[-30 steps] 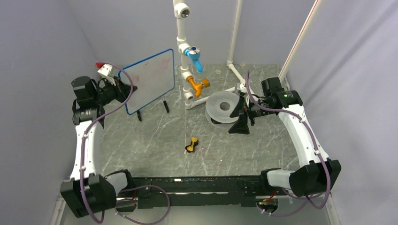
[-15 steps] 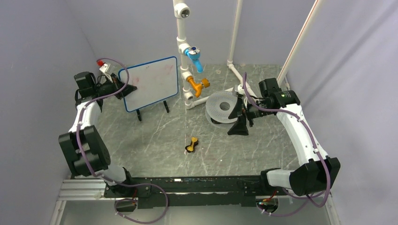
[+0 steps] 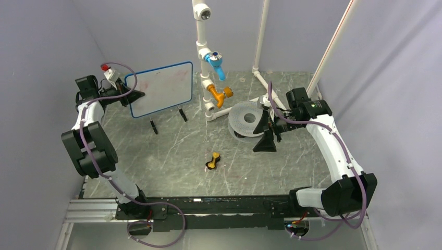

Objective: Erase the whiteboard
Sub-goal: Place the whiteboard on the whiteboard stand.

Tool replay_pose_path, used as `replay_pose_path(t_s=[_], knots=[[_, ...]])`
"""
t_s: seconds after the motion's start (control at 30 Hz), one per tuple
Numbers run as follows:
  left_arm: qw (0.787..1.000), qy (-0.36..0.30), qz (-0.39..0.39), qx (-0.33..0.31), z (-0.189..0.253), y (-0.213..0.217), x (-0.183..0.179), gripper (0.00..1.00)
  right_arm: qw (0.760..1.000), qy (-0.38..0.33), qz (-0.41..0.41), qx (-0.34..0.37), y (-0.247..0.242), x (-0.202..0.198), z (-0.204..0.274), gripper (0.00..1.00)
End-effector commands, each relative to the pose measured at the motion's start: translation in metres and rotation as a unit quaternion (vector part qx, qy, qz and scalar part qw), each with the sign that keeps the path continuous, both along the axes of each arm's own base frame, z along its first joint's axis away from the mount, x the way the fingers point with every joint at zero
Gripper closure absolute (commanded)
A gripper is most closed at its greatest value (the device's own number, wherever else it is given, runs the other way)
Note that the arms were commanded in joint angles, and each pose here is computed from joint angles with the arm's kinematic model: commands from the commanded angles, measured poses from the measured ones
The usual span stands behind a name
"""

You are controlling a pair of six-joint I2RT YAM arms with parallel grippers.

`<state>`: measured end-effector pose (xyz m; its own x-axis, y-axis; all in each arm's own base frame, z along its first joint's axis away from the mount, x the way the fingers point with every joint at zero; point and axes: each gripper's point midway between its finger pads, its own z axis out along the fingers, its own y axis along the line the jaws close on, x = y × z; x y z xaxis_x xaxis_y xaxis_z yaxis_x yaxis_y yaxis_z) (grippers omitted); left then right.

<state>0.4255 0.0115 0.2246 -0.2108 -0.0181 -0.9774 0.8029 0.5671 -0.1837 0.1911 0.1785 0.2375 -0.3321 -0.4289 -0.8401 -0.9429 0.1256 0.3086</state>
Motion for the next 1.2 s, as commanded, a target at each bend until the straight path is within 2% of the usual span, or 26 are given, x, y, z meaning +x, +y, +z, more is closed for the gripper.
replay_pose_path(t_s=[0.0, 0.17, 0.53, 0.77, 0.87, 1.0, 1.17], knots=[[0.995, -0.061, -0.074, -0.016, 0.019, -0.012, -0.013, 1.0, 0.999, -0.016, 0.021, 0.026, 0.007, -0.003, 0.01, 0.08], [0.993, -0.083, -0.078, -0.007, 0.013, -0.014, -0.018, 1.0, 0.999, -0.013, 0.024, 0.02, 0.007, -0.002, 0.006, 0.08], [0.997, -0.038, -0.06, 0.003, -0.035, -0.007, -0.012, 1.0, 0.999, -0.009, 0.028, 0.019, 0.009, -0.003, 0.005, 0.08], [0.998, -0.03, -0.051, 0.012, -0.039, -0.003, -0.009, 1.0, 0.999, -0.009, 0.029, 0.021, 0.009, -0.003, 0.006, 0.08], [0.999, -0.026, -0.04, 0.023, -0.042, 0.0, -0.01, 0.95, 0.999, -0.01, 0.032, 0.023, 0.009, -0.005, 0.007, 0.08], [0.999, -0.021, -0.017, 0.041, -0.047, 0.009, -0.012, 0.8, 0.999, -0.014, 0.033, 0.023, 0.009, -0.007, 0.008, 0.08], [0.999, -0.023, -0.004, 0.046, -0.047, 0.015, -0.012, 0.7, 0.999, -0.014, 0.035, 0.023, 0.008, -0.008, 0.008, 0.08]])
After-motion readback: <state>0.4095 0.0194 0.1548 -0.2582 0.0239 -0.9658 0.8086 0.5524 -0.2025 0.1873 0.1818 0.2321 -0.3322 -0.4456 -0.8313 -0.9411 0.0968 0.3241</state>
